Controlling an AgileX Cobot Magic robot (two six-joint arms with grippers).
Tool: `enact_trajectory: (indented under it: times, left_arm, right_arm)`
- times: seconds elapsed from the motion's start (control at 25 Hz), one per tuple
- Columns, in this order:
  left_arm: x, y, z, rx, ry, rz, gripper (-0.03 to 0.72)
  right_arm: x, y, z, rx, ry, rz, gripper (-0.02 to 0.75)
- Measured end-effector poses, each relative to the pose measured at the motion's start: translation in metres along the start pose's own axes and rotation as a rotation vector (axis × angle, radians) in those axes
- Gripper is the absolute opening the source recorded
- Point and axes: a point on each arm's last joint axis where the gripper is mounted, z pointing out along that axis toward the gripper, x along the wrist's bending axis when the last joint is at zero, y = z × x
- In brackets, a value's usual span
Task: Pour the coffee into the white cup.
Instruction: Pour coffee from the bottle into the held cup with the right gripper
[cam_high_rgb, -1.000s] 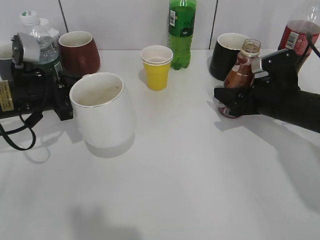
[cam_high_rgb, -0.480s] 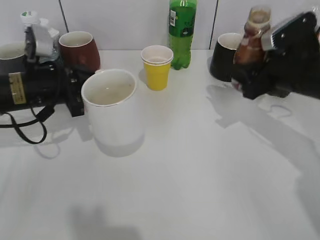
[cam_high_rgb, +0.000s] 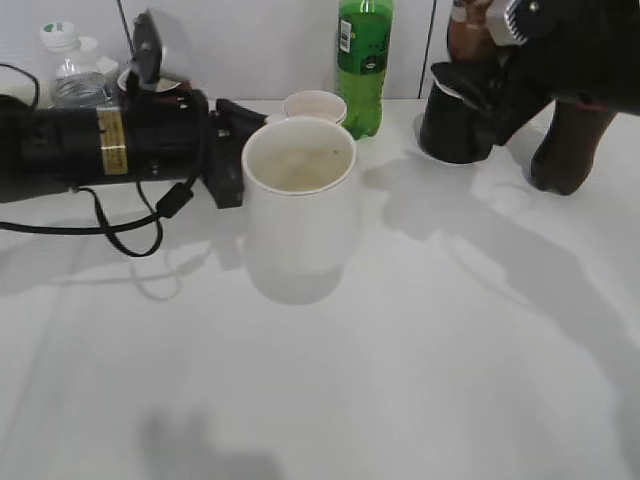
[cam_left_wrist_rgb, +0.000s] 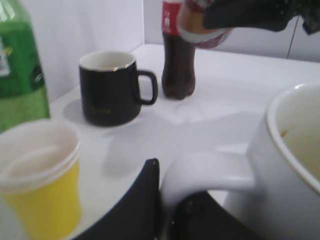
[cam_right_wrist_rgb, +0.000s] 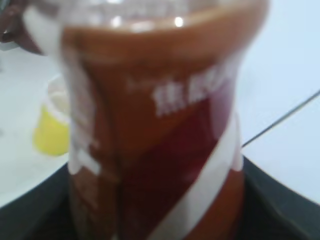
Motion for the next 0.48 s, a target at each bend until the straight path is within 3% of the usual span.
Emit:
enact_trajectory:
  times: [0.48]
  left_arm:
    - [-0.009,0.022,0.034,-0.011,0.006,0.004,0.045]
  right_arm:
    - [-0.021,0.032,0.007,-0.079,-0.037,-0.167,0.527]
